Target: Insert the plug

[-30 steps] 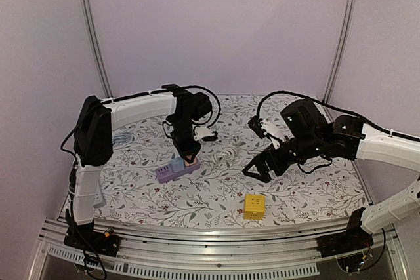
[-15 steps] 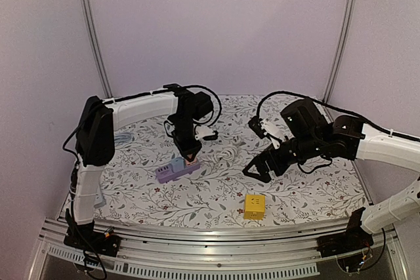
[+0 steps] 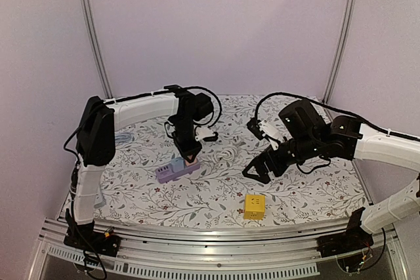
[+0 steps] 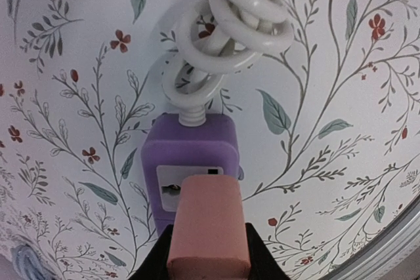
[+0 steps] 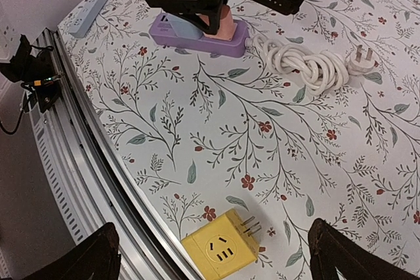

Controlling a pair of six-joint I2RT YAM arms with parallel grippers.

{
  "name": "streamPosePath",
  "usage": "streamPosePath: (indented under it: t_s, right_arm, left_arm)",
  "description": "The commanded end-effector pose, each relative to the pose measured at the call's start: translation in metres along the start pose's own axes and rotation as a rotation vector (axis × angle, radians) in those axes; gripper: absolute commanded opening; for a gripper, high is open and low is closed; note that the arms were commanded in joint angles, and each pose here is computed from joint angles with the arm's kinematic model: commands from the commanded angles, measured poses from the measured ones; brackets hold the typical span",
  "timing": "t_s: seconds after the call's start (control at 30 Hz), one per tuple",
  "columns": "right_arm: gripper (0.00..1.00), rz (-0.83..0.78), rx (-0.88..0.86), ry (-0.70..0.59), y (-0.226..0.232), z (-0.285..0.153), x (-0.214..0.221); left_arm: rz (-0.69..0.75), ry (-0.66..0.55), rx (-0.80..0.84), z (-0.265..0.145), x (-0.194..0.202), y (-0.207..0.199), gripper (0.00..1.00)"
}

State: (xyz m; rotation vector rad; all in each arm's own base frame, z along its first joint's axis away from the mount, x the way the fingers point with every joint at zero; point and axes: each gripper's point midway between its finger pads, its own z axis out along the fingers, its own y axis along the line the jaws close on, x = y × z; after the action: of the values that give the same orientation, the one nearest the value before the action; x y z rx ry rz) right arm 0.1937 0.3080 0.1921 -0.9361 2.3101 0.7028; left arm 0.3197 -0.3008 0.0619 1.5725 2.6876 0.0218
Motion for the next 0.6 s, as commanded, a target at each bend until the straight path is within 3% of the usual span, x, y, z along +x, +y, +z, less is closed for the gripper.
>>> streamPosePath:
  t_s: [0.0,0.57]
  right_arm:
    - [0.99,-0.010,0.002,0.010,-0.001,0.002,-0.001]
    - [0.99,-0.012,0.001,0.017,-0.001,0.008,-0.002]
  left_arm:
    - [0.018,0.049,0.001,0.016,0.005,-0.005,0.00]
    - [-0.003,0.053,-0.016,0.038,0.011,-0.004,0.00]
